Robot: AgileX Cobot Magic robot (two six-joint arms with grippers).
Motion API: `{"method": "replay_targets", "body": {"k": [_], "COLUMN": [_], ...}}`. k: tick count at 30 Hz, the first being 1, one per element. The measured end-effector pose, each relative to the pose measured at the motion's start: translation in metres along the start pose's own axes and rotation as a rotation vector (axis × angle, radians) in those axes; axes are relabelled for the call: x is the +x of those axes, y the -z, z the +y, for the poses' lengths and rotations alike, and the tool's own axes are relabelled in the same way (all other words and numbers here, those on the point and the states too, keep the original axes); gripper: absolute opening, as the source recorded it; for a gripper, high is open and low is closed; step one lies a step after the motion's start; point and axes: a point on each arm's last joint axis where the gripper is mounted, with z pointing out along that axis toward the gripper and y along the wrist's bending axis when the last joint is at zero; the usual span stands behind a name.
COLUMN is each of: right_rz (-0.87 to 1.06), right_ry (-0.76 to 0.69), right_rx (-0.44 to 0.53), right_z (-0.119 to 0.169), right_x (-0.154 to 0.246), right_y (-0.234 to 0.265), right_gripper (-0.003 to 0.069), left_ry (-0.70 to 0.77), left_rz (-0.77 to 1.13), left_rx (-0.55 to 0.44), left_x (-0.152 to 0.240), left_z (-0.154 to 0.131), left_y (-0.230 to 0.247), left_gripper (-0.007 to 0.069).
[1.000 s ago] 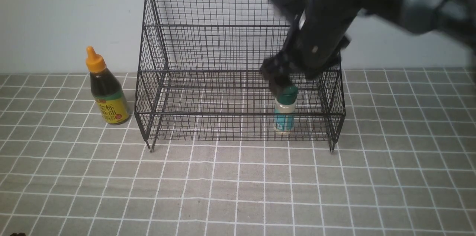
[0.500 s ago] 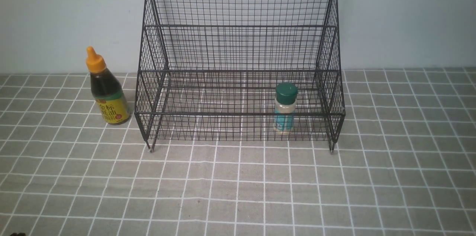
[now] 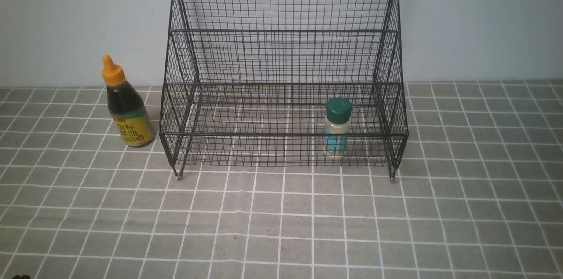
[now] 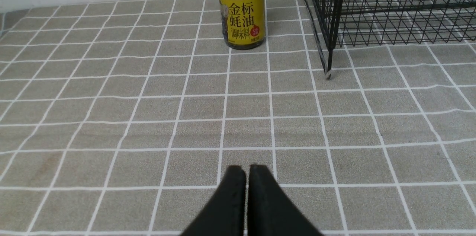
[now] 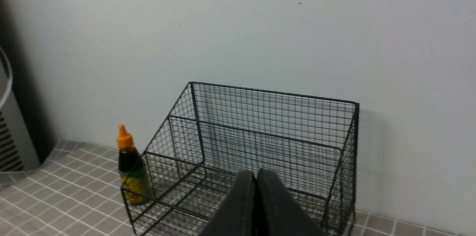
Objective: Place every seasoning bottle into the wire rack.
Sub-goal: Use the left arm to grab the condiment bottle closest to it
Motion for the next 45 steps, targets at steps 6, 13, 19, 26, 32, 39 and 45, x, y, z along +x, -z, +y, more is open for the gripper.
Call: {"method": "replay_targets", "body": {"k": [6, 13, 19, 26, 32, 39, 45], "right_rz": [-0.083, -0.103, -0.032, 0.104, 0.301, 0.248, 0.245], "right_ry": [-0.047, -0.017, 0.058, 0.11, 0.074, 0.074, 0.075], "right_rx": [-0.032, -0.024, 0.03, 0.303, 0.492, 0.522, 0.521], "right_z": [-0.001, -0.002, -0.007, -0.025, -0.048, -0.052, -0.052], "right_x": [0.014, 0.016, 0.026, 0.081, 0.159, 0.174, 0.173], "right_y": [0.02, 0.028, 0.026, 0.01, 0.005, 0.006, 0.006], "right_gripper": [-0.0013, -0.0013, -0.0013, -0.0013, -0.0013, -0.0013, -0.0013], "left_ry": [0.0, 0.0, 0.0, 0.0, 0.0, 0.0, 0.0], "left_rz": [0.0, 0.0, 0.0, 0.0, 0.0, -0.001, -0.001], "left_rx": [0.0, 0.0, 0.0, 0.0, 0.0, 0.0, 0.0], "left_x": [0.0, 0.0, 0.0, 0.0, 0.0, 0.0, 0.0], "left_z": [0.0, 0.0, 0.0, 0.0, 0.0, 0.0, 0.0], "left_y": [0.0, 0.0, 0.0, 0.0, 0.0, 0.0, 0.0], "left_gripper": [-0.0007, -0.0007, -0.0007, -0.0007, -0.0007, -0.0007, -0.0007]}}
